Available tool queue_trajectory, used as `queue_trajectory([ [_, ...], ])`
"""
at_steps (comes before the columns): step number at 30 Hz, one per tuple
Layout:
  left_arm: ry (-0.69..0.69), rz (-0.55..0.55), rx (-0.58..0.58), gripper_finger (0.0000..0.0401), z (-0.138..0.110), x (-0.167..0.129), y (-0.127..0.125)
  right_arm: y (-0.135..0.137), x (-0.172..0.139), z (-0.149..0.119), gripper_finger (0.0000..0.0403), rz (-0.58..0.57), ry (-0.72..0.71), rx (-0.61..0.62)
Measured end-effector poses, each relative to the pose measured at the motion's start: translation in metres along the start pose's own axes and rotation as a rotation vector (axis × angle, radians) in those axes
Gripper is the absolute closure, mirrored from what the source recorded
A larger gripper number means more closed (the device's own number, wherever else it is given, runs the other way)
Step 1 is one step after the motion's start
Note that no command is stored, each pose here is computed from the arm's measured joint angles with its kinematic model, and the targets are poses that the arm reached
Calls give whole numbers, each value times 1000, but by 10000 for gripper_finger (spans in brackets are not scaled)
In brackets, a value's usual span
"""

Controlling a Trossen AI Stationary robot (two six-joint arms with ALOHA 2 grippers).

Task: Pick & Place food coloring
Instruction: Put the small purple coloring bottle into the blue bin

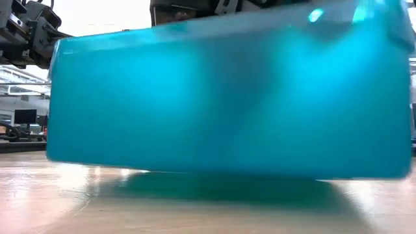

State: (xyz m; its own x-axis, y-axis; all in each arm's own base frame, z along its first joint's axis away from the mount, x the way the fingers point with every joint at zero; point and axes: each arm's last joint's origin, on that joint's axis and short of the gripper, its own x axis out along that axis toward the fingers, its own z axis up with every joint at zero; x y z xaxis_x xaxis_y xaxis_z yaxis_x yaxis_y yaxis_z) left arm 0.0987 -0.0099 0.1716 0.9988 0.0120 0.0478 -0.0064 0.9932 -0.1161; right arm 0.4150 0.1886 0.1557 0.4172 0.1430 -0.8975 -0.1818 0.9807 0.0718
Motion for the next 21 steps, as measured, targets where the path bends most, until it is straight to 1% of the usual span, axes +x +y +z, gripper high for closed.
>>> queue_trajectory([
  [6,-1,1,0,249,0,0,0,6,-9,3,318,13,-30,-9],
  [9,-1,0,0,249,0,0,0,6,-9,2,314,11,-19,4],
  [12,-1,0,0,249,0,0,0,6,-9,2,315,35,-17,16],
  [17,0,0,0,249,0,0,0,8,-10,0,331,102,17,39],
  [21,0,0,0,249,0,0,0,9,-10,-4,344,97,55,58],
])
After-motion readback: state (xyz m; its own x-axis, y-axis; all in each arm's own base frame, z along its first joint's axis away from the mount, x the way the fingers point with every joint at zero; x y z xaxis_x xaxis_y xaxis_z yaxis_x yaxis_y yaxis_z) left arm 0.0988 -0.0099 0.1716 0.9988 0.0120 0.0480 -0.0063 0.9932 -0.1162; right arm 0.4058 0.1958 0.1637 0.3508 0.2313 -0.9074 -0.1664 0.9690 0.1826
